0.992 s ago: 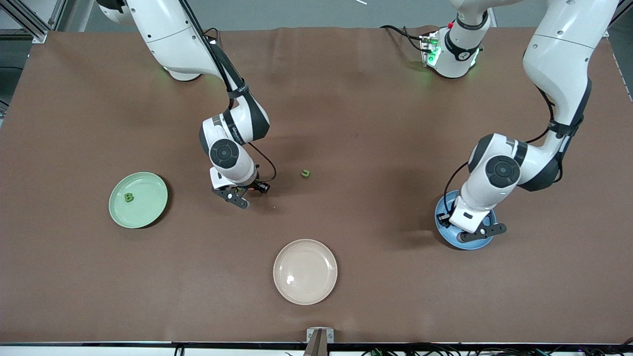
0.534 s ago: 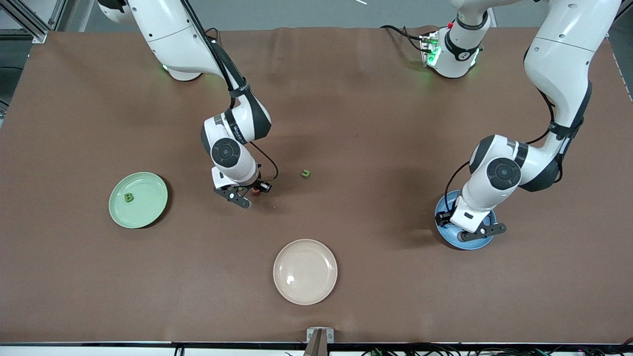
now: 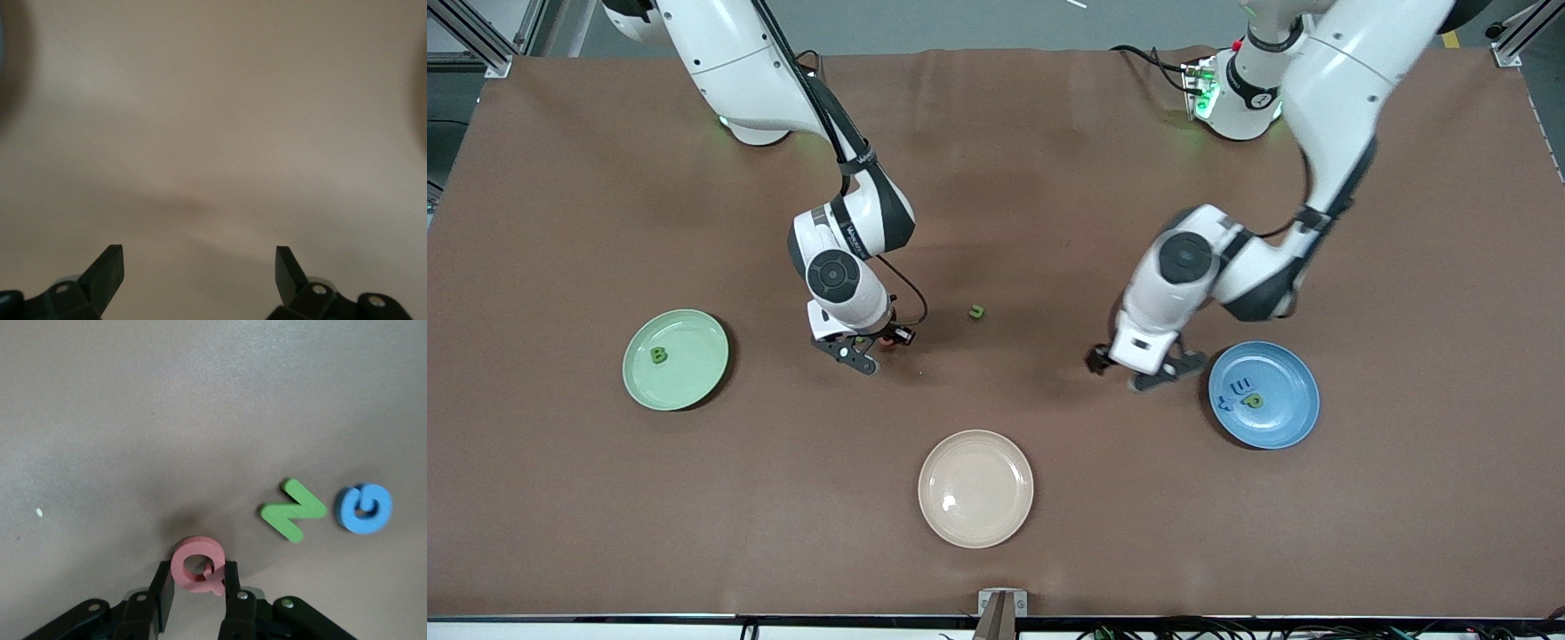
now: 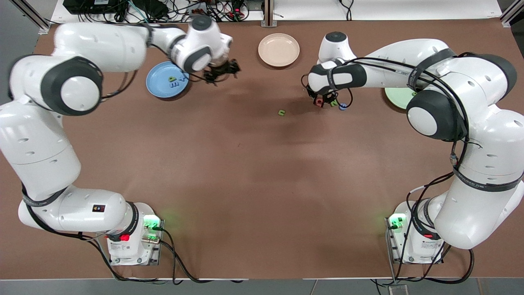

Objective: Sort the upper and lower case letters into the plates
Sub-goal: 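Grasp the pink Q with the right gripper while the left gripper reaches n, then drop the Q on the green plate while the left gripper grasps n, then drop the n on the blue plate while the right gripper grasps N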

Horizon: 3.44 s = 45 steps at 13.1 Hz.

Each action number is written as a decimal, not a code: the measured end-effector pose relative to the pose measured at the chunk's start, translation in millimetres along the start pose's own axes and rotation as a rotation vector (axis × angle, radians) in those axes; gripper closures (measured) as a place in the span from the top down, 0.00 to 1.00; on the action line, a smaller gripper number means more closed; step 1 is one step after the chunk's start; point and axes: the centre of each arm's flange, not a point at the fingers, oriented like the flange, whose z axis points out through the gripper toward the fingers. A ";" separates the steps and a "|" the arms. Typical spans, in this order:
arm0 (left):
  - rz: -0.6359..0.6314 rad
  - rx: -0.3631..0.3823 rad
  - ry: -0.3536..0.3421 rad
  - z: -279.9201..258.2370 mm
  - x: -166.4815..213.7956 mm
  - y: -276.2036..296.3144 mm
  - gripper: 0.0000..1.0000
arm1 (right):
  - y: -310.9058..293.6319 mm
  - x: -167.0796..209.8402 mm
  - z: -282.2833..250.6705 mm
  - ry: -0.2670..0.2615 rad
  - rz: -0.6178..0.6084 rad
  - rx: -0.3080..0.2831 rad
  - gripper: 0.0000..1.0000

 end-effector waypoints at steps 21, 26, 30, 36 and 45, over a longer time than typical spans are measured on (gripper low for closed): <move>-0.555 -0.018 -0.045 72.5 -167.7 135.4 0.67 | 321.6 221.0 -37.9 -0.020 -0.612 0.037 0.35; -0.536 -0.009 -0.047 75.2 -181.6 138.4 0.57 | 322.7 220.2 -3.6 -0.034 -0.611 0.016 0.35; -0.533 -0.004 -0.045 74.3 -183.8 139.4 0.29 | 323.6 219.7 8.5 -0.040 -0.611 0.008 0.35; -0.540 -0.006 0.014 55.9 -122.6 132.2 0.26 | 284.7 201.9 -36.6 -0.115 -0.577 0.033 0.80; -0.231 0.127 0.096 -25.2 103.9 -30.9 0.26 | 71.8 51.9 -87.2 0.019 -0.508 0.018 1.00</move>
